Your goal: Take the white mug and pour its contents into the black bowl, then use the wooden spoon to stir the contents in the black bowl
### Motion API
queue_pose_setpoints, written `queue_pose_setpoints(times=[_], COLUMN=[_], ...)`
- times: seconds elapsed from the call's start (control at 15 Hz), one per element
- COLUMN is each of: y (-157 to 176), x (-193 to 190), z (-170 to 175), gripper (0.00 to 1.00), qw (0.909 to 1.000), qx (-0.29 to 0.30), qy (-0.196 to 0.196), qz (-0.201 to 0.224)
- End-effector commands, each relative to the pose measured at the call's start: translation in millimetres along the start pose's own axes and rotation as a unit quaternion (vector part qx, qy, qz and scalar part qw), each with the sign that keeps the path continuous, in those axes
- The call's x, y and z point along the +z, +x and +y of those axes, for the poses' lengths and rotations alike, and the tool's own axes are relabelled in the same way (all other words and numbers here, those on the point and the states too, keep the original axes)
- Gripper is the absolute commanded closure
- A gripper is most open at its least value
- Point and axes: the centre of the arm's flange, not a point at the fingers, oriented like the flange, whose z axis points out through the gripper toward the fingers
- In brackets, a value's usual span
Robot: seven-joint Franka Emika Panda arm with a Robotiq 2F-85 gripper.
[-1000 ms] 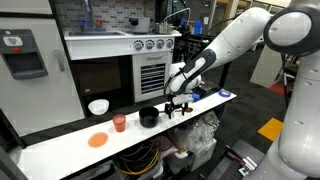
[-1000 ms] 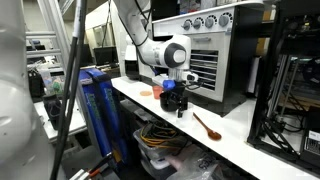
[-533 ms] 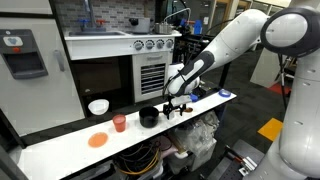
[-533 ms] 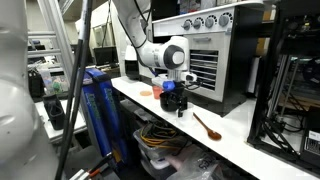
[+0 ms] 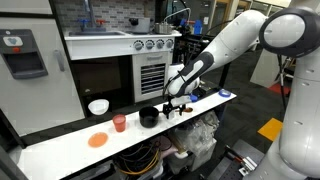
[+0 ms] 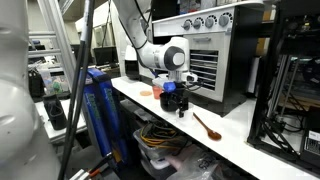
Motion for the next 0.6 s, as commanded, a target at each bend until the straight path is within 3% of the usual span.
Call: queue_pose_setpoints(times=[0.0,0.53], y=[5.5,12.3], x=[10.7,12.9], z=[1.7,11.2], gripper=[0.00,0.00], qw=[0.9999,0.9998], qx=[-0.005,0.004], qy=[-0.005,-0.005], qz=[0.009,0.019])
